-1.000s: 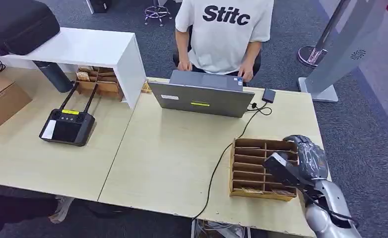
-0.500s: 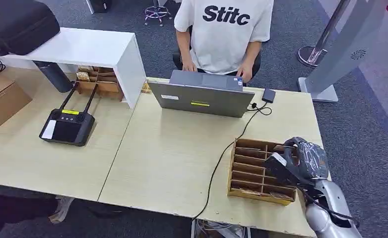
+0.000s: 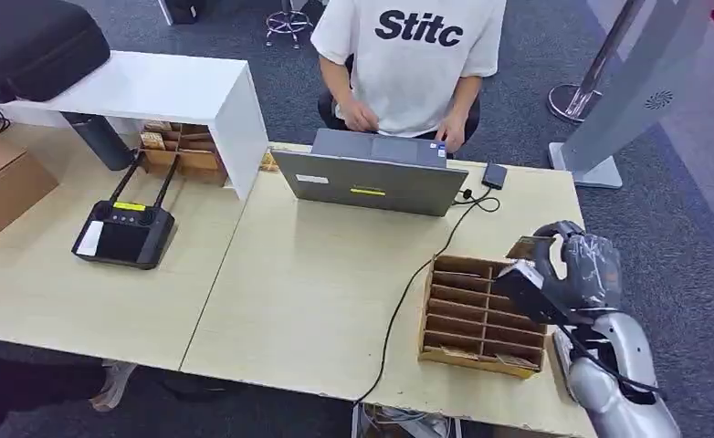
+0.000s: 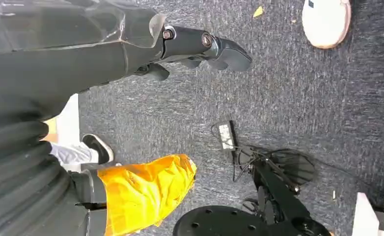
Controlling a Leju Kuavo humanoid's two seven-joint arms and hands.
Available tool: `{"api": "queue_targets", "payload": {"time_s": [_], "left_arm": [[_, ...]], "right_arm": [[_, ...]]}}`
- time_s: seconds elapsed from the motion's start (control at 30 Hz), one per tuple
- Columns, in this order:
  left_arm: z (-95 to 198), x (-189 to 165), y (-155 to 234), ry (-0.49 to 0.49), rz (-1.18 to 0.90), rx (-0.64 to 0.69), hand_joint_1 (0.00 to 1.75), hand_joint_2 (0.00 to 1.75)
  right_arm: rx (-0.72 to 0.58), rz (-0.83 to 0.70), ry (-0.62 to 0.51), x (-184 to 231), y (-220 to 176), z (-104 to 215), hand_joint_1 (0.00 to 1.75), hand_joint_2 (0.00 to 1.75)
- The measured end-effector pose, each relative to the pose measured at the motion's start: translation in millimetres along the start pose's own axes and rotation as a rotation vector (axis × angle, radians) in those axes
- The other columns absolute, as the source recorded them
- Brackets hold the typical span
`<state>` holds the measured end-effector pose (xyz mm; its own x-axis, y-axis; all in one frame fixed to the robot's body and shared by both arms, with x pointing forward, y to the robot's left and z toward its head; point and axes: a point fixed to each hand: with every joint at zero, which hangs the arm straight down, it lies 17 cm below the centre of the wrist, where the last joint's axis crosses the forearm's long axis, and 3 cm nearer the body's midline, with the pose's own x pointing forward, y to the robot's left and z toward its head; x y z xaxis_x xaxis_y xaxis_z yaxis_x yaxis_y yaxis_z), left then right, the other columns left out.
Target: Pass the card to the sensor for recognition and then transmit it.
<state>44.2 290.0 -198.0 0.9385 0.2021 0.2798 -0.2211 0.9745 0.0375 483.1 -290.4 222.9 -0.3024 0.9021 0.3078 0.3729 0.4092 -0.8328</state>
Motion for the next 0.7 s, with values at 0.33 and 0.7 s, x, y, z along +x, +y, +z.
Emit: {"api": "queue_targets", "payload": {"time_s": [0.33,0.7], "left_arm": [[-2,0,-1,-0.004,0.007,-0.003,0.00,1.75],[-2,-1,-2,0.000,0.008,-0.006,0.00,1.75]], "right_arm": [[-0.150,0.001,-0.079,27,-58,-26,1.75,1.75],[-0.170,0.000,-0.086,30,-66,-28,1.75,1.75]]}}
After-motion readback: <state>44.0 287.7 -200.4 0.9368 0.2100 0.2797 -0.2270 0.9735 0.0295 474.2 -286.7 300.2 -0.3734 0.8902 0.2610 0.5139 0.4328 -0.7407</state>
